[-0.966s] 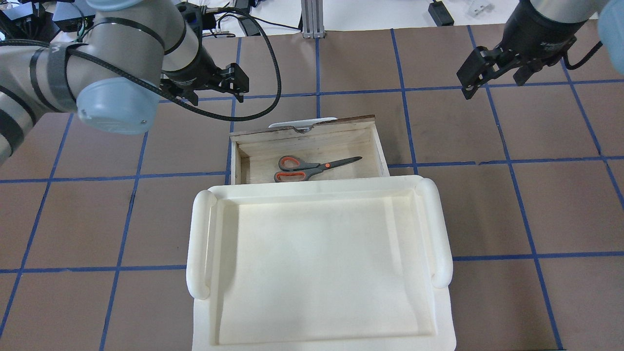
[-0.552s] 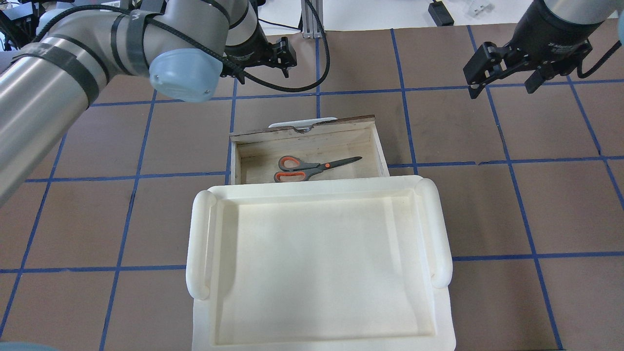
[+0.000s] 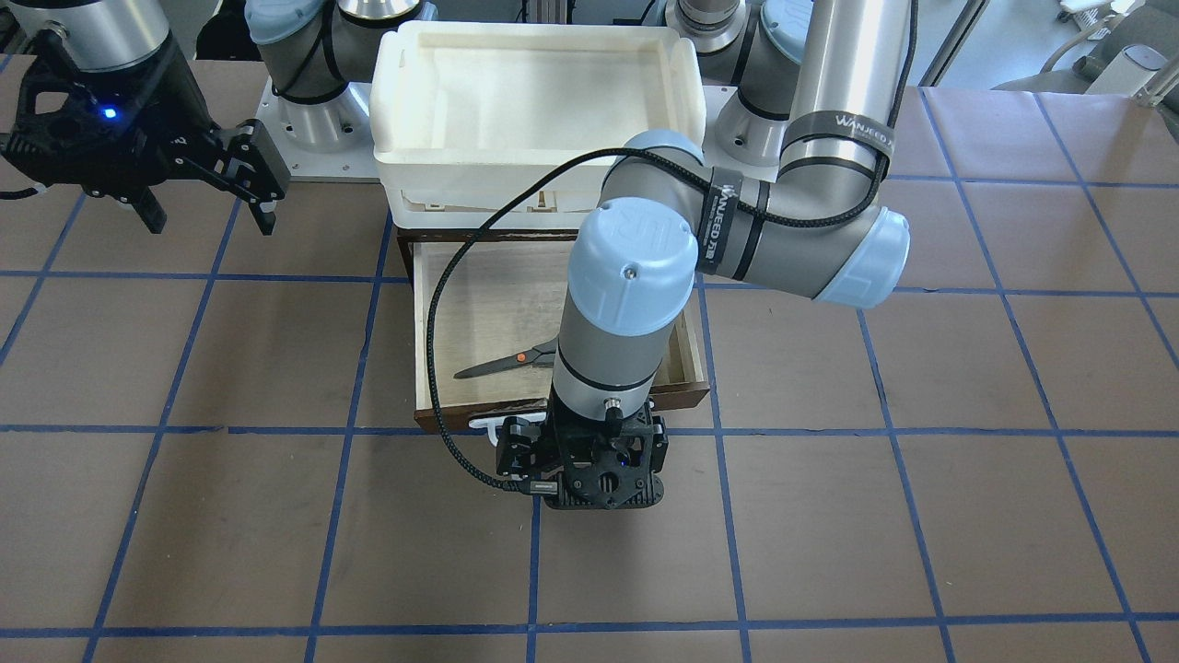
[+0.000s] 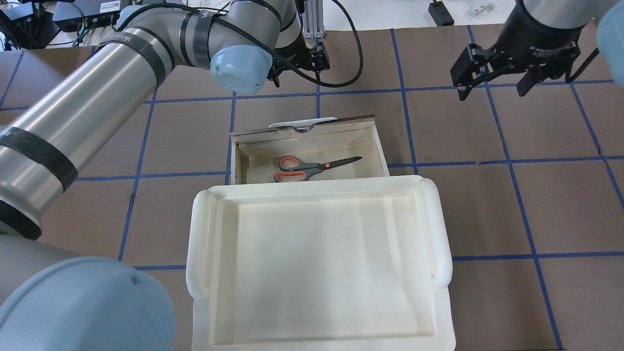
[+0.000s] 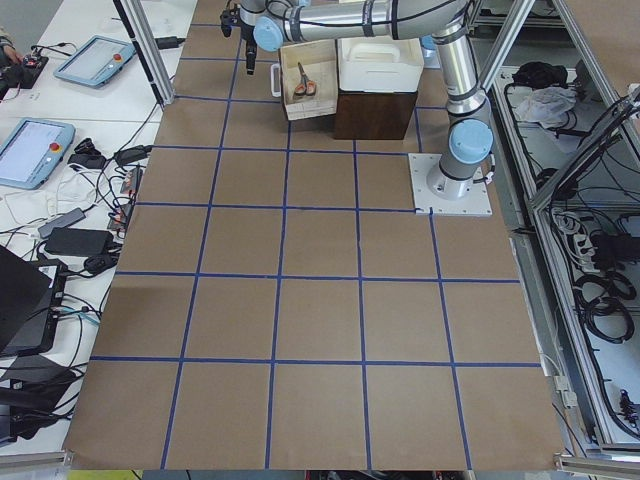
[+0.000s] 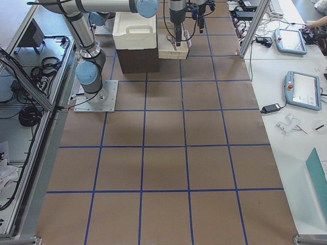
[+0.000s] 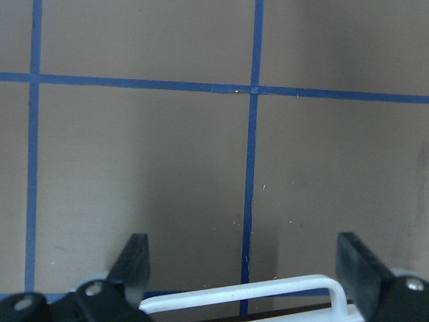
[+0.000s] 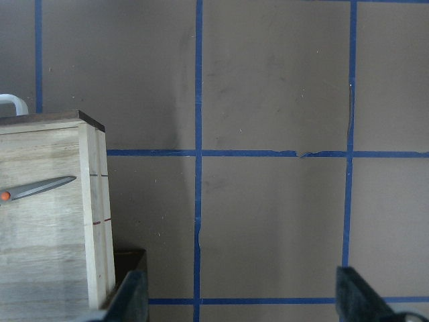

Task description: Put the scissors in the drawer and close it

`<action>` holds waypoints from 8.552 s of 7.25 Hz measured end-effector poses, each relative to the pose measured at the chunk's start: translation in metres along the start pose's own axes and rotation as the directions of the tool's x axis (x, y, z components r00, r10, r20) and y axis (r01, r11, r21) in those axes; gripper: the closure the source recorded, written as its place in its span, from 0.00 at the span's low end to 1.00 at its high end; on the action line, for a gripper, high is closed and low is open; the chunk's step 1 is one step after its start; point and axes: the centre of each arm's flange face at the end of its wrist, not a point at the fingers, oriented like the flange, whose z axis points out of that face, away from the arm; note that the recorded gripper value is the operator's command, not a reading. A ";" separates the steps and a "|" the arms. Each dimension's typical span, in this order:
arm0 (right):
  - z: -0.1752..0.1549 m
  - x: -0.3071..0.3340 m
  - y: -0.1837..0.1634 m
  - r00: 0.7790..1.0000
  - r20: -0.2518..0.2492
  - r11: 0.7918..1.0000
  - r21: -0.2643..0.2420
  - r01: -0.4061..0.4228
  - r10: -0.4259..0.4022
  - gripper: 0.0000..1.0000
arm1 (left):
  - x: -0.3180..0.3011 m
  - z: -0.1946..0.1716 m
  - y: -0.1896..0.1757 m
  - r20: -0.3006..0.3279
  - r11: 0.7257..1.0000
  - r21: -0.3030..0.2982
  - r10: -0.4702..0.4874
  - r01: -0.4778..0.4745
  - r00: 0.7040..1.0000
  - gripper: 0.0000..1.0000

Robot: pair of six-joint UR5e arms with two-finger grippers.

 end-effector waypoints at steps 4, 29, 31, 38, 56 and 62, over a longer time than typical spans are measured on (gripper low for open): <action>0.000 -0.011 0.003 1.000 -0.016 1.000 -0.001 0.000 0.000 0.00 | -0.005 0.075 0.001 0.058 0.988 -0.155 -0.008 0.017 0.998 0.02; -0.011 -0.013 0.016 0.995 0.032 0.995 -0.012 0.094 -0.094 0.00 | 0.006 0.085 0.062 0.120 0.900 -0.431 -0.022 0.072 0.993 0.00; -0.012 -0.013 0.017 0.995 0.033 0.995 -0.011 0.098 -0.098 0.00 | 0.006 0.076 0.079 0.124 0.896 -0.440 -0.013 0.067 0.992 0.00; -0.012 -0.013 0.017 0.995 0.033 0.995 -0.011 0.098 -0.098 0.00 | 0.010 0.042 0.163 0.155 0.864 -0.504 0.061 0.026 0.986 0.00; -0.011 -0.013 0.017 0.996 0.028 0.996 -0.013 0.083 -0.083 0.00 | -0.099 -0.231 0.134 0.108 0.994 -0.088 -0.055 0.064 0.993 0.03; -0.017 -0.013 0.022 0.995 0.025 0.995 -0.004 0.097 -0.097 0.00 | -0.159 -0.207 0.112 0.104 0.983 -0.151 -0.087 0.102 0.991 0.00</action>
